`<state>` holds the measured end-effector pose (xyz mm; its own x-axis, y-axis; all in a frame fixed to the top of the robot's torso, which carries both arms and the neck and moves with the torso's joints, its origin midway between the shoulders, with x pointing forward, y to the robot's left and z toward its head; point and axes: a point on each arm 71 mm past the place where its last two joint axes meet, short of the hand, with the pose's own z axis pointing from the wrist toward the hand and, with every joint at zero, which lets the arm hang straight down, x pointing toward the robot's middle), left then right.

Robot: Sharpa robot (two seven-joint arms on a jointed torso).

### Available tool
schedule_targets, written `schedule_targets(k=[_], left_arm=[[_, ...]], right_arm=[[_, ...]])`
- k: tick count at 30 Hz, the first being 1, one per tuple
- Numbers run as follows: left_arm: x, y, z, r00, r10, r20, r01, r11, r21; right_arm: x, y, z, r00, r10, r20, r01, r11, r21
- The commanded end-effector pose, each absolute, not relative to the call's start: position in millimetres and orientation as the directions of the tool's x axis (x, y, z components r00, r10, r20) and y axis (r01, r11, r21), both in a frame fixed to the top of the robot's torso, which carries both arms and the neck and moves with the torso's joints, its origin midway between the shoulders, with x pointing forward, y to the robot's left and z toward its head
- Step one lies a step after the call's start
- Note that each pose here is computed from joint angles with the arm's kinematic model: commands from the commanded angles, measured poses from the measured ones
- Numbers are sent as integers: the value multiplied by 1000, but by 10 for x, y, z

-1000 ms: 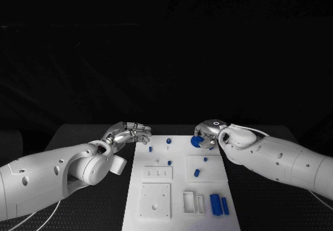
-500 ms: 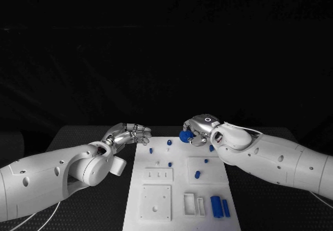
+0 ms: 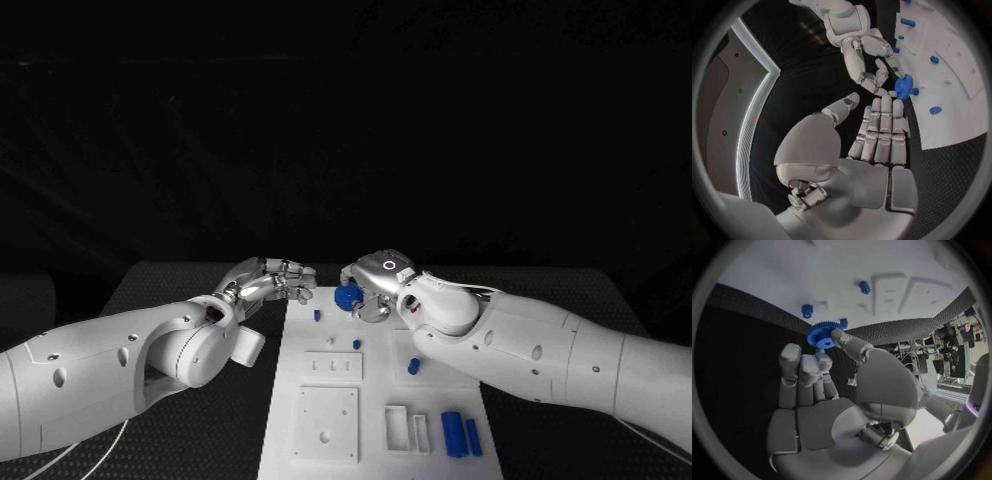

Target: Assemble the parts on the task board

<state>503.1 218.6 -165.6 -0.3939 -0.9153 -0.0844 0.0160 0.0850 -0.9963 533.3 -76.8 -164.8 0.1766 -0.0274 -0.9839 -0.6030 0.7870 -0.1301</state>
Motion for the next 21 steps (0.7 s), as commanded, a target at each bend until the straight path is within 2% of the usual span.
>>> schedule_targets(k=[1,21], left_arm=[[5032,2148,-1641,-401,-913,-79,26,75,-997],[5019,2127,-1640,-407,-910,-77,23,74,-997]], right_arm=[[5339,-709,-1704,206,-56,-977,-592,788,-170],[5341,-645,-1884,166,-107,-980,-600,778,-186]])
